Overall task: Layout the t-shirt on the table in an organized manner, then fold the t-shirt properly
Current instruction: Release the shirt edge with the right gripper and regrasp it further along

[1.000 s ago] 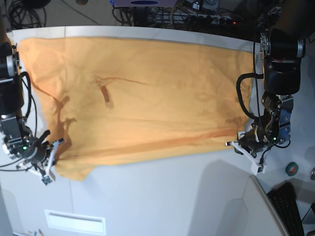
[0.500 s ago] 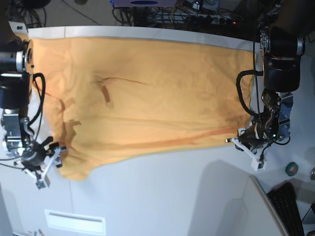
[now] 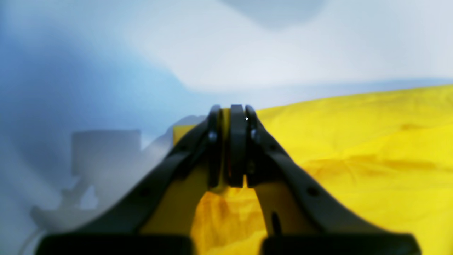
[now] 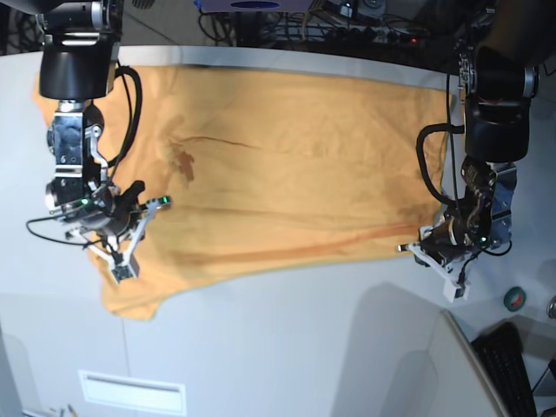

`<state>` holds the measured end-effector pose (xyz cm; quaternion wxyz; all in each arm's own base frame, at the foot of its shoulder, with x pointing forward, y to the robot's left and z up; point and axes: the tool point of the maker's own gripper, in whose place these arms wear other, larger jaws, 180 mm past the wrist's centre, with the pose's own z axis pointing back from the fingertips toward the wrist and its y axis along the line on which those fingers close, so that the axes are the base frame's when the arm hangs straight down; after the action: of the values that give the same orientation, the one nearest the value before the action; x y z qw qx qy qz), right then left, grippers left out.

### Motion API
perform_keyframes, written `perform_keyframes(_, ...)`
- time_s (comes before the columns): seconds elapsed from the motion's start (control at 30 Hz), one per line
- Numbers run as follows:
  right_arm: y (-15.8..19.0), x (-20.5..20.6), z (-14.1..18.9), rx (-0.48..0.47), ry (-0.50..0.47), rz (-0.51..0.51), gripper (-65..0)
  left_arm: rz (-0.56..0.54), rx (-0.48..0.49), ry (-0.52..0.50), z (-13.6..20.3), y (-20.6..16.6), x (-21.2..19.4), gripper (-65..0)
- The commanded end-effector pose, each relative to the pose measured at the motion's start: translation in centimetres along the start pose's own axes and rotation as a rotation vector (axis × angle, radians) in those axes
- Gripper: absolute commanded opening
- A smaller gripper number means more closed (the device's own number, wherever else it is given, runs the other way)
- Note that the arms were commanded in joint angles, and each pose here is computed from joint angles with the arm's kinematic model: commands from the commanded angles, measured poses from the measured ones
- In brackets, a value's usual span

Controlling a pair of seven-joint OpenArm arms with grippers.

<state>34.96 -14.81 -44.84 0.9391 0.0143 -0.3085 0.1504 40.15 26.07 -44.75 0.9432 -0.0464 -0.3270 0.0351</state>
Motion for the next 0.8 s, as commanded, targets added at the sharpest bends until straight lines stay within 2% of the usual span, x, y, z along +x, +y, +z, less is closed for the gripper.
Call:
perform_keyframes(0.0,-1.2,1.0,0.4,-0.028,-0.03,0.001,-65.0,-0.005,0.003,-0.061,0.6,0.4,2.5,-65.0)
perform_keyframes(0.13,-1.3,-1.1,0.3,-0.03,0.035,-0.001,-65.0,-0.007,0.011,-0.061,0.7,0.9,2.6,-65.0)
perform_keyframes(0.3,-3.1,-4.4,0.4,-0.055,0.106,-0.082,-65.0,-0.011,0.023,-0.061,0.9,1.5,2.6,-65.0)
perform_keyframes(0.43,-3.8,-6.6,0.0,-0.058,0.163,-0.095,-65.0,-0.011,0.025,-0.061,1.0,1.6,2.6,-65.0)
perform_keyframes(0.53,-3.9,-6.9,-0.1,-0.057,0.169,-0.097,-65.0,-0.011,0.025,-0.061,1.0,1.6,2.6,-65.0)
perform_keyframes(0.77,-7.9,-5.2,0.1,-0.113,0.155,-0.081,-65.0,-0.011,0.025,-0.061,1.0,1.6,2.6,-65.0)
